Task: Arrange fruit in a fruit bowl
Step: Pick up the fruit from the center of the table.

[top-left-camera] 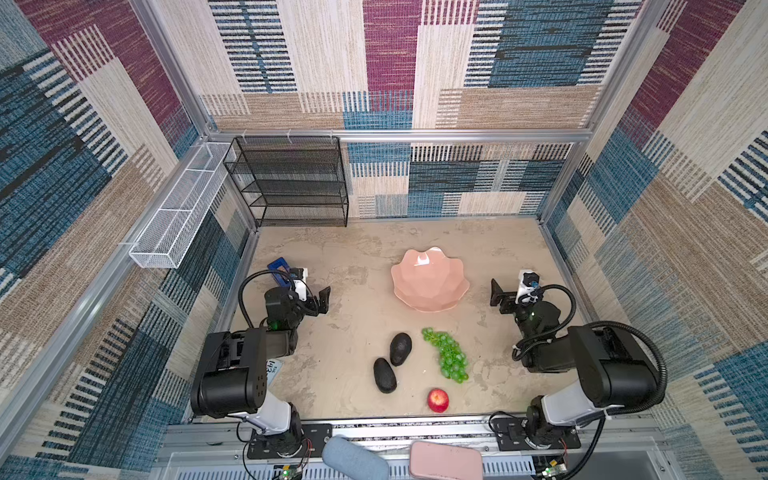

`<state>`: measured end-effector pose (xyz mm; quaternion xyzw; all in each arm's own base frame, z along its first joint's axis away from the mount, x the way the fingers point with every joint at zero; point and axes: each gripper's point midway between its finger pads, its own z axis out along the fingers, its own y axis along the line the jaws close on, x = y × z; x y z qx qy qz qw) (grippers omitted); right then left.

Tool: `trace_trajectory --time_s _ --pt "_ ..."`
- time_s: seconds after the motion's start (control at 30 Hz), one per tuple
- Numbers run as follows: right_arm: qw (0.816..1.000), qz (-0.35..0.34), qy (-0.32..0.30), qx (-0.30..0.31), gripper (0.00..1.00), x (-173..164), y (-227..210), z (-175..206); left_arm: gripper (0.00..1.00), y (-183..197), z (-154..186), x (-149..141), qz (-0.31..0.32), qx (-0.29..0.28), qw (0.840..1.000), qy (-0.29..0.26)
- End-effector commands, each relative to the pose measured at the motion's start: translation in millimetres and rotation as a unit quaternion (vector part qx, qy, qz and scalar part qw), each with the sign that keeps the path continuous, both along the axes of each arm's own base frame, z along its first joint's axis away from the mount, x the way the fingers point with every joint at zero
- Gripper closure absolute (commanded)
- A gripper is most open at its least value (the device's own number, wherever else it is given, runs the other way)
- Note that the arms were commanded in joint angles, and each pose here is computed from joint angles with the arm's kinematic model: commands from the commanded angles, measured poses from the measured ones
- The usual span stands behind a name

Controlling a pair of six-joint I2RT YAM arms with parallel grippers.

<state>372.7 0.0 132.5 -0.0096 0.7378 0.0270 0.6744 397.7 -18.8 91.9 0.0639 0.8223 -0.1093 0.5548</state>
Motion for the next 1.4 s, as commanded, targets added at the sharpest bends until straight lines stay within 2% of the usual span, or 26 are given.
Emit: trace_trajectory --time_s 0.0,0.83,0.9,0.97,1.07,1.13,1.2,1.23,1.27,1.3,1.37 --pt "1.000 0.003 -0.022 0.007 0.00 1.7 1.3 11.4 0.01 -0.9 5.7 0.3 -0.007 0.011 1.000 -0.017" --pt "1.000 0.007 -0.023 0.005 0.01 3.5 2.4 14.3 0.01 0.1 6.2 0.7 -0.006 0.008 1.000 -0.017" --pt "1.000 0.002 0.006 0.009 0.00 17.7 0.6 22.4 0.01 0.2 5.9 0.9 -0.006 0.008 1.000 -0.016" --pt "0.997 -0.045 0.056 0.030 0.00 36.6 -15.1 33.3 0.01 0.5 6.2 0.7 -0.005 0.008 1.000 -0.017" --pt "0.994 -0.055 0.057 0.074 0.00 42.5 -16.7 59.7 0.06 3.8 7.5 1.4 0.005 0.007 1.000 -0.018" --pt "0.988 -0.072 0.055 0.128 0.00 43.0 -20.0 71.9 0.06 16.3 18.6 1.8 0.043 0.005 0.999 -0.008" --pt "0.972 -0.110 0.059 0.200 0.00 40.0 -29.2 75.9 0.05 26.5 40.3 -1.6 0.076 0.005 0.997 0.015" --pt "0.973 -0.101 0.064 0.199 0.00 38.9 -25.7 75.6 0.02 32.6 61.3 -1.7 0.105 -0.022 0.994 0.010" --pt "0.975 -0.082 0.063 0.197 0.00 37.9 -19.9 74.9 0.01 29.8 81.4 -2.0 0.106 -0.054 0.993 -0.016" --pt "0.978 -0.061 0.059 0.188 0.00 37.4 -13.7 76.4 0.01 19.4 101.1 -4.0 0.081 -0.085 0.992 -0.053" --pt "0.982 -0.022 0.059 0.180 0.00 34.8 -0.6 78.4 0.01 10.7 141.4 -13.1 0.062 -0.167 0.974 -0.139"
